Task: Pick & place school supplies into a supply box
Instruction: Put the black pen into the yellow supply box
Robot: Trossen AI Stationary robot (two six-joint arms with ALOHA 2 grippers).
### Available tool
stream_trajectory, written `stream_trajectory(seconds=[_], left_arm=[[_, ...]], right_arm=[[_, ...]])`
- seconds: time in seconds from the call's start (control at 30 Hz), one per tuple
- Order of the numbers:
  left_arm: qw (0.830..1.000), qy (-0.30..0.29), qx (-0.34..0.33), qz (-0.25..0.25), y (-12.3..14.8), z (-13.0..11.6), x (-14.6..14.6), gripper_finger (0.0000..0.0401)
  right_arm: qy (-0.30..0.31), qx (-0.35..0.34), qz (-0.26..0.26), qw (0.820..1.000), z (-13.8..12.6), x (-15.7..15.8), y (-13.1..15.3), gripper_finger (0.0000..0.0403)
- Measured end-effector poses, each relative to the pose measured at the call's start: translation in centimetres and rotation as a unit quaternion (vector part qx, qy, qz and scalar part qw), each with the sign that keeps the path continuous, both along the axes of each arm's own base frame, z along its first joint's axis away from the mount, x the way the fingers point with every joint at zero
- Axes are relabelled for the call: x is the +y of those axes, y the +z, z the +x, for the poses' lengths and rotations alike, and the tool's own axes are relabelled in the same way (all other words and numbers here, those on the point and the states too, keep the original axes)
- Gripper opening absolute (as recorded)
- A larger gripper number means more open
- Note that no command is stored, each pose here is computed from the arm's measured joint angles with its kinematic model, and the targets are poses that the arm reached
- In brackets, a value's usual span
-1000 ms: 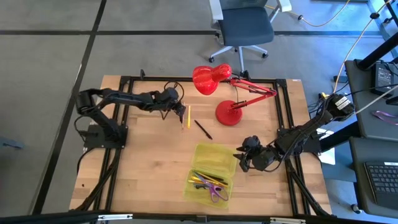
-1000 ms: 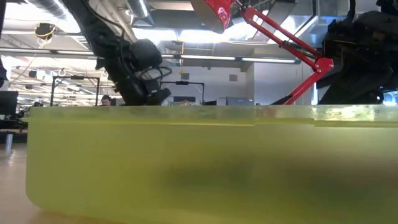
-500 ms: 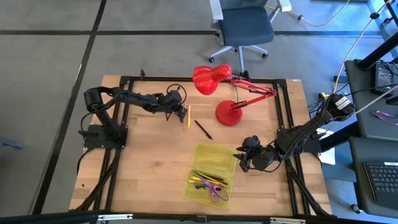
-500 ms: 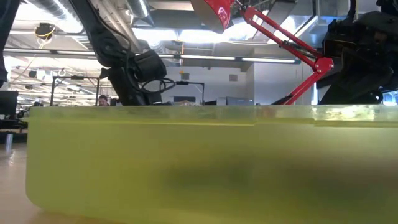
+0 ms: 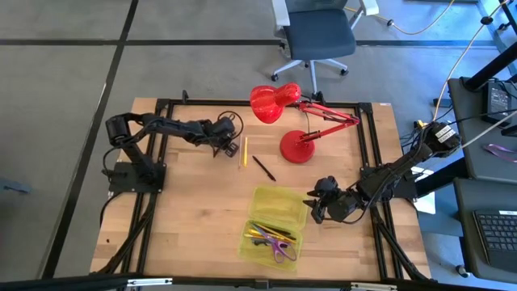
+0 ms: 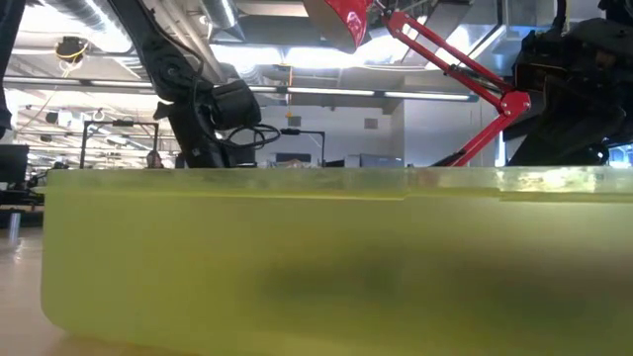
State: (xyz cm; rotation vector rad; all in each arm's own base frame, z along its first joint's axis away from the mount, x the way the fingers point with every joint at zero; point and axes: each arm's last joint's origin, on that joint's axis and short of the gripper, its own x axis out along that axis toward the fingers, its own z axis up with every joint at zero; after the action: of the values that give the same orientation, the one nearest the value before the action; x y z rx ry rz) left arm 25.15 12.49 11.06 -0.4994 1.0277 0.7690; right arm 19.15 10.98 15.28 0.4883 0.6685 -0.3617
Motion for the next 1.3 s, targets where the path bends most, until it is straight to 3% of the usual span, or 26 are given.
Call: stream_trajectory(seconds=[0.17,0.47,1.0,1.3], left_arm=[[0.998,-0.057,0.026,0.006,0.1,0.0,-0.8,0.0015],[0.992,-0.115,0.045,-0.010,1.6,-0.6,-3.0,0.0022],[0.987,-0.147,0.057,-0.012,2.6,-0.8,-5.4,0.0018],[0.989,-0.147,0.019,-0.007,4.5,-1.0,-6.2,0.0018]], right_arm=[[0.000,0.000,0.000,1.000,0.0,0.0,0.0,0.0188],[0.000,0.000,0.000,1.000,0.0,0.0,0.0,0.0188],[0.000,-0.001,0.000,1.000,0.0,0.0,0.0,0.0188],[-0.002,-0.001,0.001,1.000,0.0,0.0,0.0,0.0188]])
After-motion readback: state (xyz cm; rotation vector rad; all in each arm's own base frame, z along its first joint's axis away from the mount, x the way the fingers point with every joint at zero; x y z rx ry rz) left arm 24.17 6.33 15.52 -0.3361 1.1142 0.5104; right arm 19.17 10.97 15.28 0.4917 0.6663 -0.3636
